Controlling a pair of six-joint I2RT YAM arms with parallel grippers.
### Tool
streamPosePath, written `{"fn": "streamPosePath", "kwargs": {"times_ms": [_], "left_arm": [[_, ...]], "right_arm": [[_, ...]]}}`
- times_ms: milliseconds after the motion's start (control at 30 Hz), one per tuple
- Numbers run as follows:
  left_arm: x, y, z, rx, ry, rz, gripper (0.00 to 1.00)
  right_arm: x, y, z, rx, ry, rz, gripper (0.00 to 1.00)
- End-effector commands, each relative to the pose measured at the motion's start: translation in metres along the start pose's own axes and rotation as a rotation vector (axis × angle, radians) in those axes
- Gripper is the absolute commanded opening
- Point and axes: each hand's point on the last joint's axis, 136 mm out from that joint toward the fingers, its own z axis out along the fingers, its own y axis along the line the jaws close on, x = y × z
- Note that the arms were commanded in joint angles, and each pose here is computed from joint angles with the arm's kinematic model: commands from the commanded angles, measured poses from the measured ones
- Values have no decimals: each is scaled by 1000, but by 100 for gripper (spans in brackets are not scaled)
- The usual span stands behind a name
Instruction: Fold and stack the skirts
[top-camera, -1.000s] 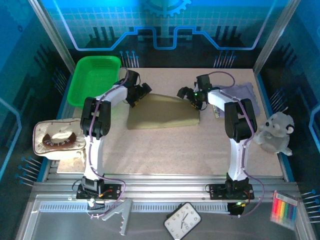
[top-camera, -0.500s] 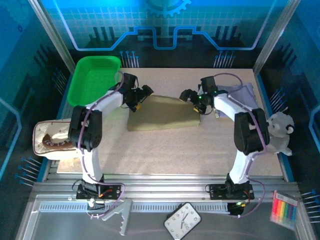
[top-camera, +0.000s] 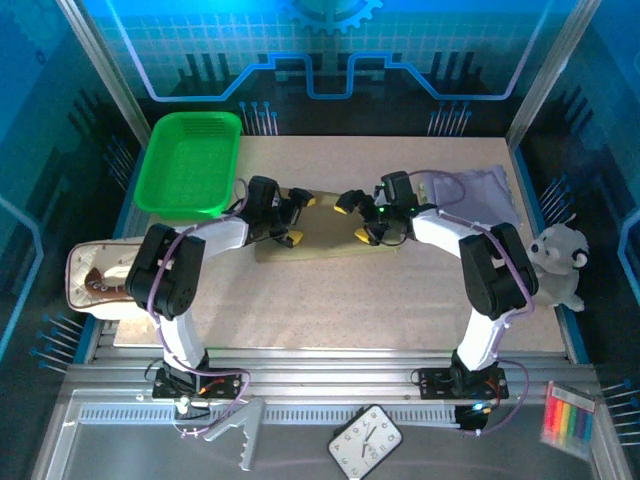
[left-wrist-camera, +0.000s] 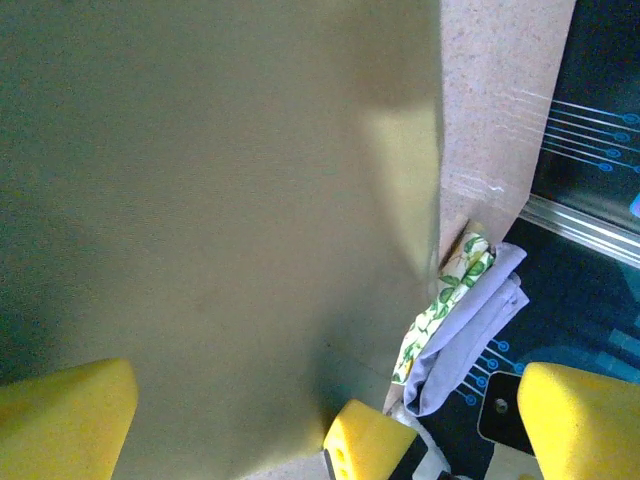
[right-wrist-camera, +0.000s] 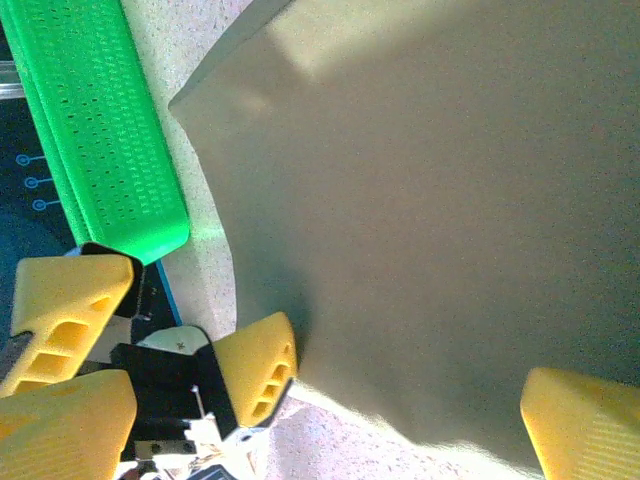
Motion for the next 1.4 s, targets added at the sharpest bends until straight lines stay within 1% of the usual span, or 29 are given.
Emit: {"fn": "streamPosePath", "kwargs": {"times_ms": [0, 100, 200, 367, 467, 567, 633, 700, 767, 800, 867, 933, 1033, 1100, 1133, 1200, 1267, 1367], "left_arm": [[0, 23, 0, -29, -20, -75, 99], [-2, 58, -1, -117, -39, -88, 99], [-11, 91, -3, -196, -67, -98, 99], [-26, 118, -18, -267, -123, -82, 99], [-27, 123, -29, -304, -143, -45, 99], [-23, 108, -35, -263, -128, -10, 99], [-17, 89, -39, -213, -97, 10, 99], [-7, 62, -47, -138, -67, 45, 99], [-2, 47, -61, -107, -78, 78, 99], [-1, 43, -68, -107, -95, 92, 99], [-1, 48, -76, -129, -113, 101, 99], [1, 54, -78, -158, -105, 99, 99], [10, 46, -78, -176, -70, 140, 99], [18, 33, -77, -188, -54, 207, 99], [21, 27, -76, -193, -44, 236, 99], [32, 14, -68, -194, -5, 277, 99], [41, 5, -56, -181, 38, 300, 99], [54, -4, -36, -186, 92, 338, 99]], "right_arm": [[4, -24, 12, 39, -12, 80, 100], [9, -54, 11, 98, -3, 112, 100], [7, -80, 3, 153, -17, 123, 100], [-5, -115, -27, 281, -67, 84, 100], [-13, -129, -49, 331, -102, 67, 100], [-18, -135, -66, 364, -127, 48, 100], [-19, -138, -70, 376, -117, 37, 100], [-18, -134, -69, 351, -88, 32, 100], [-17, -124, -70, 317, -76, 15, 100], [-17, -116, -71, 291, -74, 3, 100], [-16, -101, -76, 252, -66, -24, 100], [-14, -95, -86, 265, -72, -31, 100], [-13, -111, -110, 380, -152, 24, 100], [-13, -119, -121, 395, -212, 68, 100], [-7, -131, -122, 409, -218, 98, 100], [-3, -137, -123, 382, -225, 136, 100], [3, -139, -119, 359, -204, 164, 100], [8, -139, -108, 297, -183, 196, 94]]}}
